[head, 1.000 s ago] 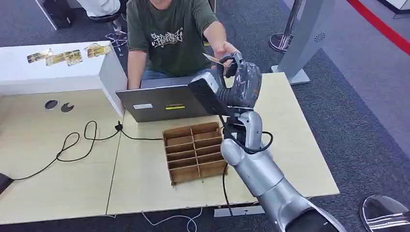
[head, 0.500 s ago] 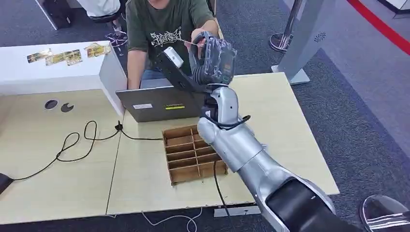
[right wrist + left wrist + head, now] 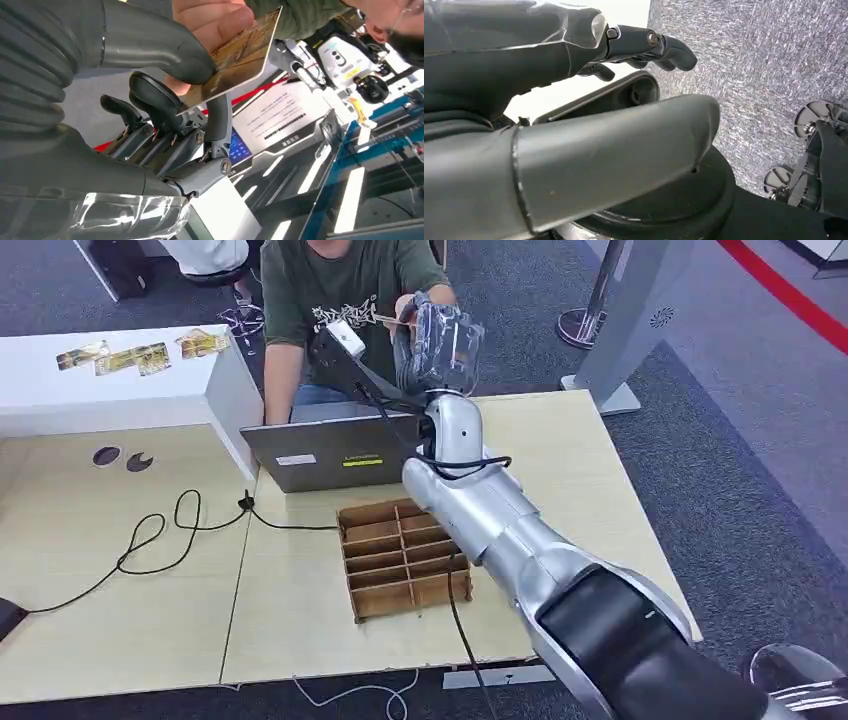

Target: Pass the card to the sensor for recognition and then transmit it.

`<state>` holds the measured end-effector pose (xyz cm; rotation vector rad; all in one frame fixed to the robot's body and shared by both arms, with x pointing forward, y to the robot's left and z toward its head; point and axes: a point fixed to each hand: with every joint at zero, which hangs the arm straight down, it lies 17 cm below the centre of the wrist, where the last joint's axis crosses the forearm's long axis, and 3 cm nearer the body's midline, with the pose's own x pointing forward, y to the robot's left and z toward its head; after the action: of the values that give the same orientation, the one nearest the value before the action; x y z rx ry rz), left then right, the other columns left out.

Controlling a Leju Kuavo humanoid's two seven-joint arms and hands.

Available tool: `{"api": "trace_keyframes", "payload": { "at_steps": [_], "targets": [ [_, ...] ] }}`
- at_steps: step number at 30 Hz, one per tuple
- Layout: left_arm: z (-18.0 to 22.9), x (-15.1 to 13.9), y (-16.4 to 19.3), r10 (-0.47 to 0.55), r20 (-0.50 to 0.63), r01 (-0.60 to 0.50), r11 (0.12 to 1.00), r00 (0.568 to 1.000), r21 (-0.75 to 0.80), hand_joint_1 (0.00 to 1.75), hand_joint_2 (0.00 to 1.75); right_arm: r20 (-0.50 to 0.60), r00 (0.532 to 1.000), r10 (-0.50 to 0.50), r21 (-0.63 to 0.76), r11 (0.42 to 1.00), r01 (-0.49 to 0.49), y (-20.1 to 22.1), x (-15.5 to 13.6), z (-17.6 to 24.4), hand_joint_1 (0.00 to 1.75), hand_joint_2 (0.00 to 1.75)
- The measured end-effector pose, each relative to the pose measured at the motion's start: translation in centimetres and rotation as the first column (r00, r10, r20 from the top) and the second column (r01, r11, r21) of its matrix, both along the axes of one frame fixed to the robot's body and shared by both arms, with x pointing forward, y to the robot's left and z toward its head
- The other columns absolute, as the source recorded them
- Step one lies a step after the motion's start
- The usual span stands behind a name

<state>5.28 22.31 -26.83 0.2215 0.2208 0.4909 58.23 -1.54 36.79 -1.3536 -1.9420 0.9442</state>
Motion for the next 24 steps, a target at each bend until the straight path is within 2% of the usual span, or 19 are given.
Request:
{"api": "trace_keyframes", "payload": {
  "at_steps": [24],
  "targets": [
    [0.1, 0.5, -0.1, -0.019, 0.002, 0.019, 1.000, 1.000, 0.005, 0.00, 0.00, -0.087, 0.994, -0.066, -0.068, 0.996, 0.060, -1.3, 1.4, -3.4, 1.75, 1.75]
  ]
}}
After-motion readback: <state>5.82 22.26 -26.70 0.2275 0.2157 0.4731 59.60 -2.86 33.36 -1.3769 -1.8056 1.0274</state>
